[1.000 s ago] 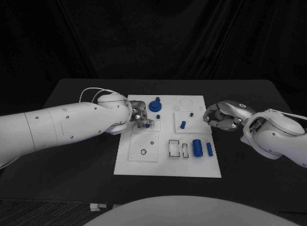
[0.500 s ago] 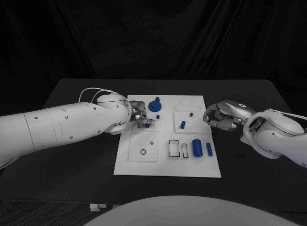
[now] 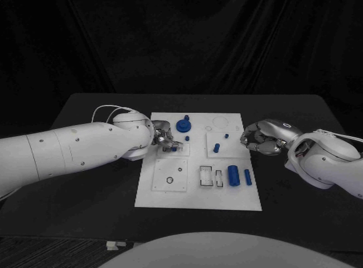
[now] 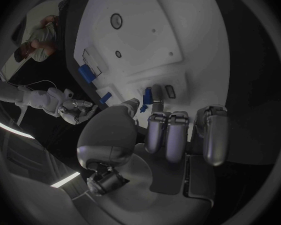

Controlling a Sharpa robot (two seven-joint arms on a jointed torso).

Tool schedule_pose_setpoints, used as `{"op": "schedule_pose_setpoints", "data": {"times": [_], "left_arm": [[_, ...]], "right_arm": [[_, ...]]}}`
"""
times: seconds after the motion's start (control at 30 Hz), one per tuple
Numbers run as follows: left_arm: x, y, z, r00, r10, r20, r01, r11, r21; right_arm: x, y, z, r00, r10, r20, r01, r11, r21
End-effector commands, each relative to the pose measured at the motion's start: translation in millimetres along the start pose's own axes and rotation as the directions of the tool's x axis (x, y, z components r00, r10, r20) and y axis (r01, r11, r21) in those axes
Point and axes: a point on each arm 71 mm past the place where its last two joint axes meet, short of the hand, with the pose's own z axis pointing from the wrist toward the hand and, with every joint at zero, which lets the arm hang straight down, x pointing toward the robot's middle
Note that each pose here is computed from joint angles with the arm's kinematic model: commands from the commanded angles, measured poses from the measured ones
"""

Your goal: Assemble the parts on the task board

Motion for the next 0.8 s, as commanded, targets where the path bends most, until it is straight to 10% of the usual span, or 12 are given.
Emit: {"op": "schedule_pose_setpoints", "data": {"times": [0.03, 0.8], "left_arm": [[4.2, 1.0, 0.2, 1.000, -0.002, -0.018, 0.002, 1.000, -0.001], [-7.8, 0.6, -9.4, 0.987, -0.081, 0.135, 0.066, 0.991, 0.113]], "right_arm": [[1.4, -1, -0.5, 1.000, -0.002, -0.007, 0.002, 1.000, 0.017], [0.5, -3, -2.3, 1.000, -0.001, -0.002, 0.001, 1.000, 0.021]]}}
